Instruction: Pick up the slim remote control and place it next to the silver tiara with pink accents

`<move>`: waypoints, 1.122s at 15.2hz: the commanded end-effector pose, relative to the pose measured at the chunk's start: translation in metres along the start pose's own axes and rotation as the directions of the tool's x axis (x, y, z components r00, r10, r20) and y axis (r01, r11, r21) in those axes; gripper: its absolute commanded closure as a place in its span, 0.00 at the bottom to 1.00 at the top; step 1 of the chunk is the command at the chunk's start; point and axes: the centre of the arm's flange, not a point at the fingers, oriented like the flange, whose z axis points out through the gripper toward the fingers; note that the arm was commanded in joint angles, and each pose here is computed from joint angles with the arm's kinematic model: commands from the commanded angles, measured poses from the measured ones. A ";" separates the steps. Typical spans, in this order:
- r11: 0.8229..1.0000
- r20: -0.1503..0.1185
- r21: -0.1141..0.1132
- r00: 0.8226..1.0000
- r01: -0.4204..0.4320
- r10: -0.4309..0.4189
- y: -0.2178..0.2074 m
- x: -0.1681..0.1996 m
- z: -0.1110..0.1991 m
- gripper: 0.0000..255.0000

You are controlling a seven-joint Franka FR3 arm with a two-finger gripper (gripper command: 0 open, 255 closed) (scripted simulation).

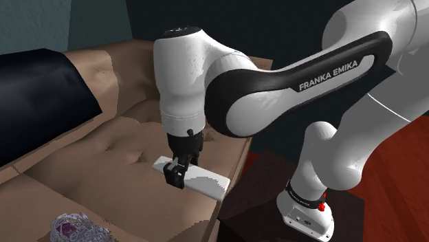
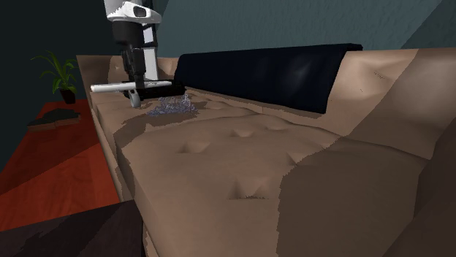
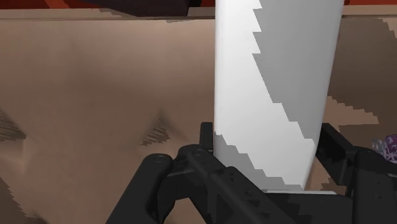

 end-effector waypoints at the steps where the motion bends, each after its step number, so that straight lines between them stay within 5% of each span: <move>1: 1.000 0.000 0.000 1.000 -0.002 0.002 -0.006 -0.004 0.008 1.00; 17: 1.000 0.000 0.000 1.000 -0.002 0.002 -0.006 -0.003 0.093 1.00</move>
